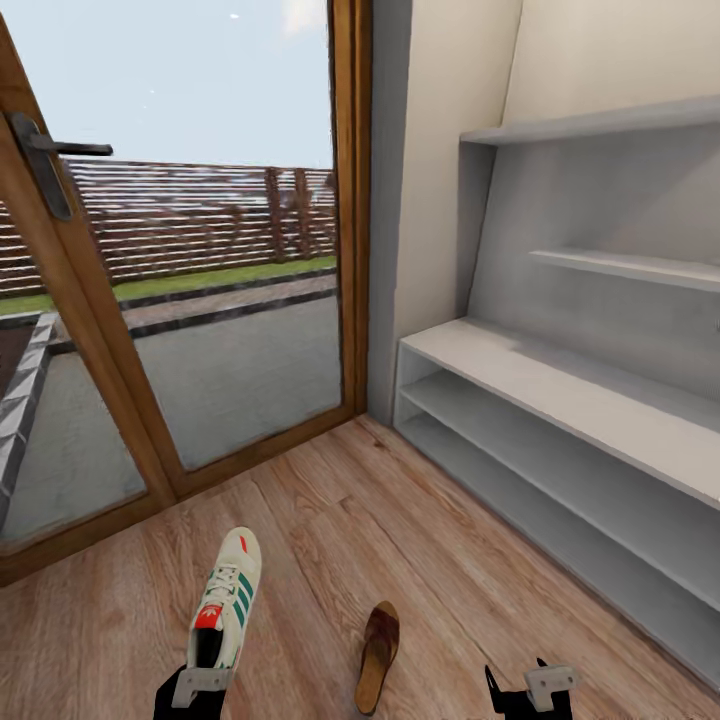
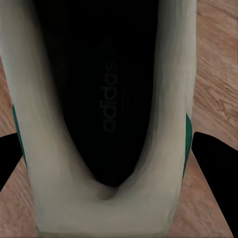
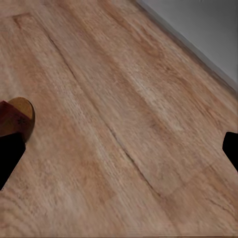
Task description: Pick up the two gym shoes and the two sandals from the corridor floor and place them onto the hallstand (shoe rack) in the corridor, making sure they are on the rack and not on the floor. Arrange them so the two gym shoes are next to each other and the two sandals are next to each other.
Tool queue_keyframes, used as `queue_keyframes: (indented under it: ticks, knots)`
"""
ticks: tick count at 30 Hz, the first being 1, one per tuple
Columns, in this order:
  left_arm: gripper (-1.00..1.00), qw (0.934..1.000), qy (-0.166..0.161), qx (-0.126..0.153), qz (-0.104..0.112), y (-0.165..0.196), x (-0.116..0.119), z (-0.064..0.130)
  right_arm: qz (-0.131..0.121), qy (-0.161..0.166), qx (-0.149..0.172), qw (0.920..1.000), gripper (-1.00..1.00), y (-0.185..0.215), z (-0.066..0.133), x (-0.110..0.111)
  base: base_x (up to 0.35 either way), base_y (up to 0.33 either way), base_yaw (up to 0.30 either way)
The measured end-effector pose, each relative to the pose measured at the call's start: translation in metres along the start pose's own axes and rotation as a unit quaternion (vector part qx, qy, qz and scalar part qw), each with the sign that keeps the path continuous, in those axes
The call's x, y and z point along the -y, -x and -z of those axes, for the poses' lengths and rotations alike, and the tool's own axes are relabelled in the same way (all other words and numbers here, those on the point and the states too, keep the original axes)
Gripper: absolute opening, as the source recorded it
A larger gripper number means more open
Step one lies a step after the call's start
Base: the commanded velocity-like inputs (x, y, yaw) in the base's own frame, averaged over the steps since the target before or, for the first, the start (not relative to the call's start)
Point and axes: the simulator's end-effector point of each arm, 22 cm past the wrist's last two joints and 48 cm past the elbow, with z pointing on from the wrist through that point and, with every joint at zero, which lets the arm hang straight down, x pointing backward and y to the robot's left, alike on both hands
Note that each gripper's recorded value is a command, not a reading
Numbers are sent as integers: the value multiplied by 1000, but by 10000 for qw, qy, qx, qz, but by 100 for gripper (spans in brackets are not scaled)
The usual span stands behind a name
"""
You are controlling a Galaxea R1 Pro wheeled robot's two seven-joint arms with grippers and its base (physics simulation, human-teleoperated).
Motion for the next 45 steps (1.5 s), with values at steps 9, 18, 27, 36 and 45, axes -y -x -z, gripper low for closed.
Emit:
queue_keyframes:
  ticks: [9, 18, 27, 36, 45]
  knots:
    - [-100, 10000, 3, 20, 2, 2, 0, 0, 0, -3, 18, 10000, 100, 2, 0, 0, 80, 306, -247]
    - [-100, 10000, 6, 30, 2, 3, 0, 0, 0, -3, 23, 10000, 100, 2, 0, 0, 165, 277, -58]
    - [-100, 10000, 5, 28, 3, 3, -1, 0, 1, -4, 22, 10000, 100, 2, 0, 0, 27, 35, -1]
    - [-100, 10000, 7, 31, 5, 3, -1, 0, 0, -3, 23, 10000, 100, 2, 0, 0, 116, 148, 0]
    - [-100, 10000, 7, 35, 5, 3, -1, 0, 1, -4, 22, 10000, 100, 2, 0, 0, 87, 70, 0]
